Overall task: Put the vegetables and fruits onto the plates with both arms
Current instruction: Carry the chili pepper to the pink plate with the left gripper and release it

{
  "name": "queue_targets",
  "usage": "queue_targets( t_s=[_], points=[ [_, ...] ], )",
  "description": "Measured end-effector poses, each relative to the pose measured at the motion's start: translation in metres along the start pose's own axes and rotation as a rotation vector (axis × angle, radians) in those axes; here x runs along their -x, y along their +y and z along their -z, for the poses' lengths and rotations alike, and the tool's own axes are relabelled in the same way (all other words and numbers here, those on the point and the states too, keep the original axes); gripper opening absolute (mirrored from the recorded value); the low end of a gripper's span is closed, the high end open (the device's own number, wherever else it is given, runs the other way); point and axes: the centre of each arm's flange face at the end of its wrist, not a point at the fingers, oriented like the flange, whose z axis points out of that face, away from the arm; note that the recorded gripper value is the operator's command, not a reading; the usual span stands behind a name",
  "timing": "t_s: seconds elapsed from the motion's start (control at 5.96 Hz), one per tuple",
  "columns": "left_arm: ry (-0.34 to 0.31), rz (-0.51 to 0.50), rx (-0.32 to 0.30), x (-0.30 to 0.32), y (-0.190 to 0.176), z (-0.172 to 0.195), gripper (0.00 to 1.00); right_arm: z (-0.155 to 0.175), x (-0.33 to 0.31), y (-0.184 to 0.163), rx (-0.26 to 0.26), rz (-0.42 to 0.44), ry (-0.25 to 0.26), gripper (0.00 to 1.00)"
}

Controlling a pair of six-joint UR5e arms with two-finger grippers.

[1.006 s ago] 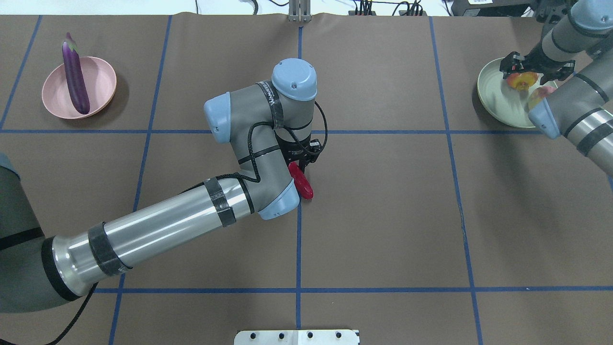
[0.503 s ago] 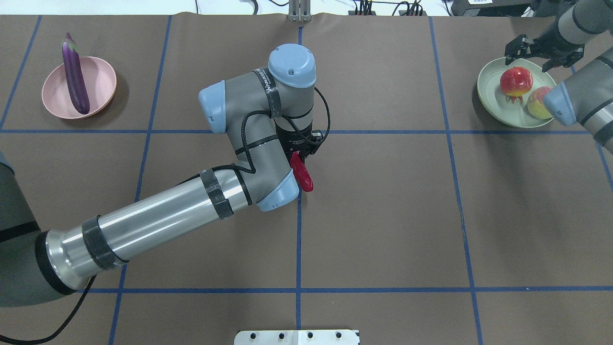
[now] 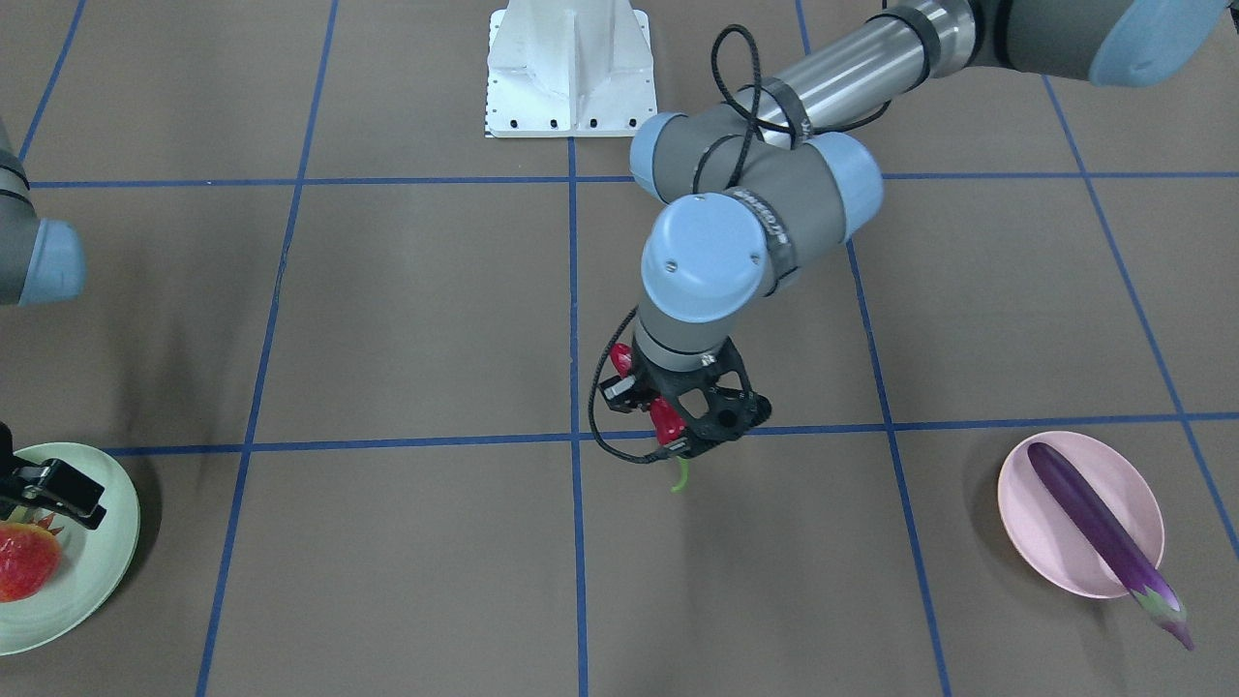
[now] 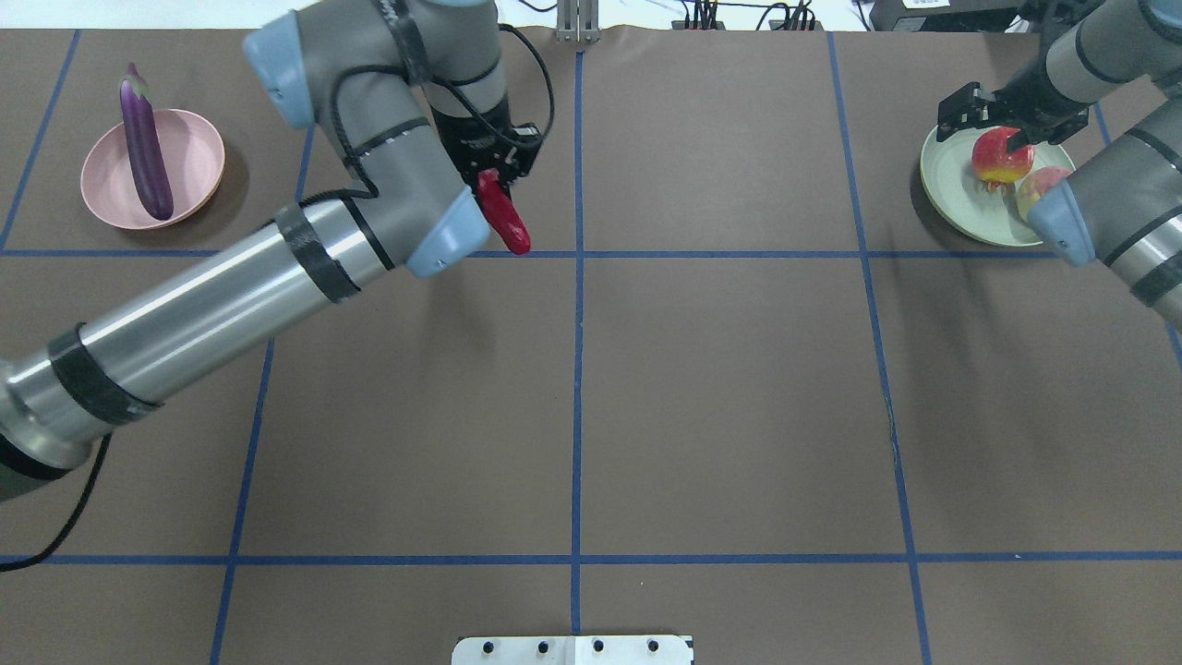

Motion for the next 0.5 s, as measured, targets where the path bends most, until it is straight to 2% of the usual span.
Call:
queue_targets(
  t_s=[0.17, 0.5],
  points=[
    [-0.027, 0.010, -0.031, 0.053, -0.066, 0.008, 0.00, 0.000, 0.008, 0.024, 0.028, 0.027, -0.030, 1.00],
    [-0.108, 0.046, -0.052, 0.145, -0.173, 0.008, 0.00, 0.002, 0.015, 0.071, 0.063, 0.066, -0.061, 1.00]
  ],
)
